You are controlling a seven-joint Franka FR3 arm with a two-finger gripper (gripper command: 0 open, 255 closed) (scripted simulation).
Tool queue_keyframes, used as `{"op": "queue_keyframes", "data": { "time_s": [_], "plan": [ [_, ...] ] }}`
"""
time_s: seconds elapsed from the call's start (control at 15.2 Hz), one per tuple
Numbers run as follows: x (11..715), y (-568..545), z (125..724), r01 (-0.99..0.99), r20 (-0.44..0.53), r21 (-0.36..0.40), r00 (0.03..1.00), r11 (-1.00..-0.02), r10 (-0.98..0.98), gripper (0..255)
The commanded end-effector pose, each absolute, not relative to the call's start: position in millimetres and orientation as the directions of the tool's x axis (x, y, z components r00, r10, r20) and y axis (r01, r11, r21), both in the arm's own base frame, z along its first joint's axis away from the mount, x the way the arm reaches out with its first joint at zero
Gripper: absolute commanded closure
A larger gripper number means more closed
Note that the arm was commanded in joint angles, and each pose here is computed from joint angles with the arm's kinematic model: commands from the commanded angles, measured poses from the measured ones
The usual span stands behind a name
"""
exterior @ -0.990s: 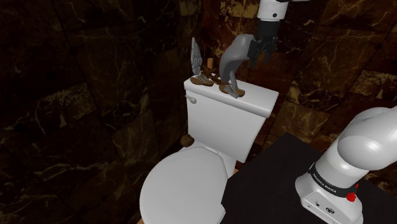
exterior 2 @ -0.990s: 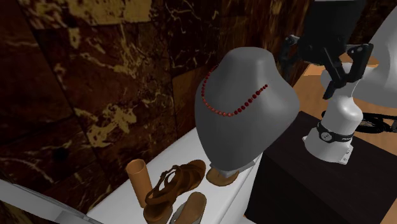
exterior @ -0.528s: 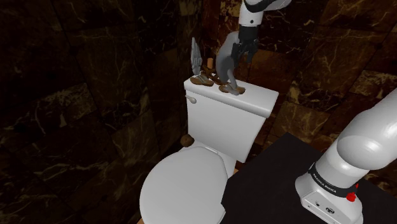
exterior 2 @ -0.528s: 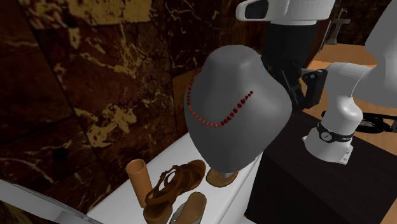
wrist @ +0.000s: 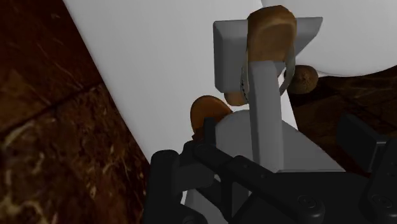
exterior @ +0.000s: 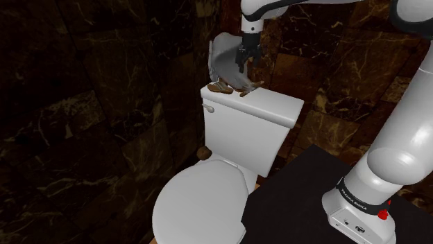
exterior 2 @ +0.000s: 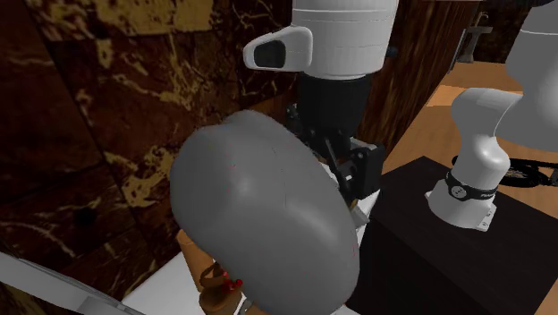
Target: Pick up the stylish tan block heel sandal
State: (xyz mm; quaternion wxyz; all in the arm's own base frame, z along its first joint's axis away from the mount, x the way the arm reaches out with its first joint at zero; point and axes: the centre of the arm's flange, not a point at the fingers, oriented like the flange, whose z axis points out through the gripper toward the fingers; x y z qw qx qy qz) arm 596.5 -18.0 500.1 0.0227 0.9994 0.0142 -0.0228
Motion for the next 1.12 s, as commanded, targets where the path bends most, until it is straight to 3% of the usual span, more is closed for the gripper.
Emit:
{"op": "queue_keyframes", "data": {
  "time_s": [0.0,0.4,1.06],
  "plan": [
    [621,-22,492,0.032,-0.047,0.05,0.998,-0.998,0.029,0],
    [696,-28,468,0.038,-0.049,0.066,0.998,-0.997,0.035,0],
    [701,-28,426,0.039,-0.049,0.067,0.998,-0.997,0.035,0]
  ]
}}
